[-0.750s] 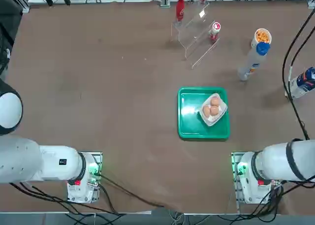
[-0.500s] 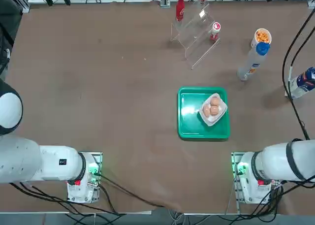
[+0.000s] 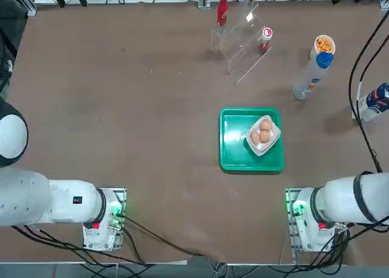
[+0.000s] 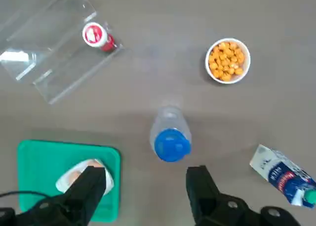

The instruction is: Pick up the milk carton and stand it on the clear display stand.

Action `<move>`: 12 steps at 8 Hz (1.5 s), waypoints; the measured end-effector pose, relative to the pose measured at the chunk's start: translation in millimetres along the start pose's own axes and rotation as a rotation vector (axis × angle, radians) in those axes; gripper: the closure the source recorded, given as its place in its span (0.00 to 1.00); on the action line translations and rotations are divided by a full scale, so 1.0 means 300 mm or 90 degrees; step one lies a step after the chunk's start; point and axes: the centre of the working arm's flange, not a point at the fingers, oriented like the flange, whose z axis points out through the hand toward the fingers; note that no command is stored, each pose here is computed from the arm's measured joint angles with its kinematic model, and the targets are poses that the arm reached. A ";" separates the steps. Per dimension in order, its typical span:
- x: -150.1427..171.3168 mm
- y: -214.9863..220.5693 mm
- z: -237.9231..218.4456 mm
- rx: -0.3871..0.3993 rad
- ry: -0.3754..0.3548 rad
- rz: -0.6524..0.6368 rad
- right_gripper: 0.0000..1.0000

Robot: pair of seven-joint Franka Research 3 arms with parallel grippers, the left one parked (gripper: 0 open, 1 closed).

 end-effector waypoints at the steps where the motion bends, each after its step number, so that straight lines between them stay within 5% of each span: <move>1: -0.007 0.052 0.018 -0.008 -0.016 -0.020 0.00; 6: -0.132 0.518 0.237 0.025 -0.090 -0.241 0.00; 9: -0.314 0.826 0.406 0.036 -0.059 -0.383 0.00; 12: -0.455 0.960 0.536 0.025 -0.034 -0.483 0.00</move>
